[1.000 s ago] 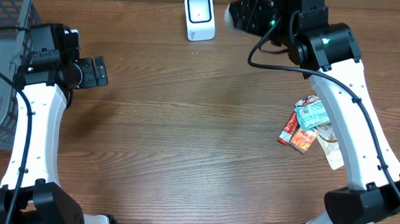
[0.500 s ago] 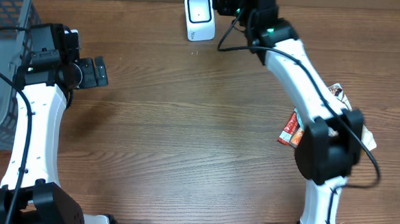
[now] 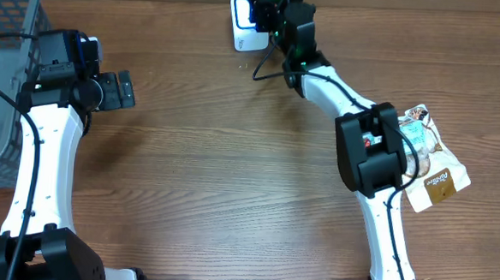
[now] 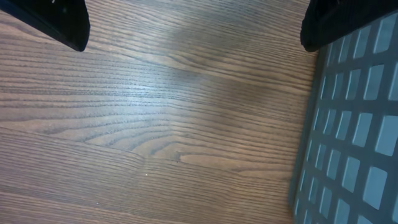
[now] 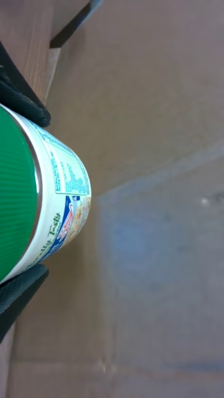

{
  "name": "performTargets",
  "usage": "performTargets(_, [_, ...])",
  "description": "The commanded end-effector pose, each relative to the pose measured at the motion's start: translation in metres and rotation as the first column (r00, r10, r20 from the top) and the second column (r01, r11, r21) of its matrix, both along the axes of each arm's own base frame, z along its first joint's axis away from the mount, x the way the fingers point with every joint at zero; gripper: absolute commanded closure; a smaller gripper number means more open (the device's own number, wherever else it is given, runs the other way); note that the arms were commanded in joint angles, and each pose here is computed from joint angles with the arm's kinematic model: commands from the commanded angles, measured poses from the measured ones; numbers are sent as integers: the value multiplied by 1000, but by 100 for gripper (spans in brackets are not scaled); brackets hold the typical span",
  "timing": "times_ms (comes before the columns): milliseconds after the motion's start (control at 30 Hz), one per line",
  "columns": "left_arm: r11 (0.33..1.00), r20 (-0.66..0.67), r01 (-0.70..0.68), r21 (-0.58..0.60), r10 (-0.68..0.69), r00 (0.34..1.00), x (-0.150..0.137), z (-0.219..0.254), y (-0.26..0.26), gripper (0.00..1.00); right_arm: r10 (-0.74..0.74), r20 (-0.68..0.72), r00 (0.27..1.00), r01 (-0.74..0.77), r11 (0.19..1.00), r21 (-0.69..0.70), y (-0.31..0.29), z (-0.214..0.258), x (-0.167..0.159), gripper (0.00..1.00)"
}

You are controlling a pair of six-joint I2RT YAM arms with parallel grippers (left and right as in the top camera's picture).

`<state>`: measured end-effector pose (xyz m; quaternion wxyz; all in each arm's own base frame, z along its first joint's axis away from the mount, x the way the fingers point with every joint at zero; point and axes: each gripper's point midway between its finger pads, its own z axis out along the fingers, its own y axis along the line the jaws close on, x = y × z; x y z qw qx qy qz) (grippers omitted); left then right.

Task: Scan the item barcode
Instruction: 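Carry the jar up toward the white scanner, then hold the jar's label in front of the white scanner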

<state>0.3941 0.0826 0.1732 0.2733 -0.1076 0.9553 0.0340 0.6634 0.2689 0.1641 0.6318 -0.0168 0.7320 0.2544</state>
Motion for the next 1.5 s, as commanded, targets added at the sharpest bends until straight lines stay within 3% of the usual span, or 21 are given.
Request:
performTargets(0, [1000, 4, -7, -2, 7, 1000, 2, 1, 0, 0, 7, 39, 999, -8, 1000, 14, 17, 6, -4, 96])
performTargets(133, [1000, 4, -7, -2, 7, 1000, 2, 1, 0, 0, -58, 37, 998, 58, 998, 9, 16, -9, -2, 96])
performTargets(567, [1000, 4, -7, -2, 7, 1000, 2, 1, 0, 0, -53, 66, 996, 51, 998, 25, 18, -20, -1, 96])
performTargets(1200, [1000, 4, -7, -2, 7, 1000, 2, 1, 0, 0, -58, -31, 998, 57, 998, -26, 19, -48, -3, 96])
performTargets(1333, [1000, 4, -7, -2, 7, 1000, 2, 1, 0, 0, -58, 35, 998, 58, 998, 8, 19, -16, -3, 96])
performTargets(1467, [1000, 4, -7, -2, 7, 1000, 2, 1, 0, 0, -63, 106, 992, 59, 997, 45, 13, 67, -12, 96])
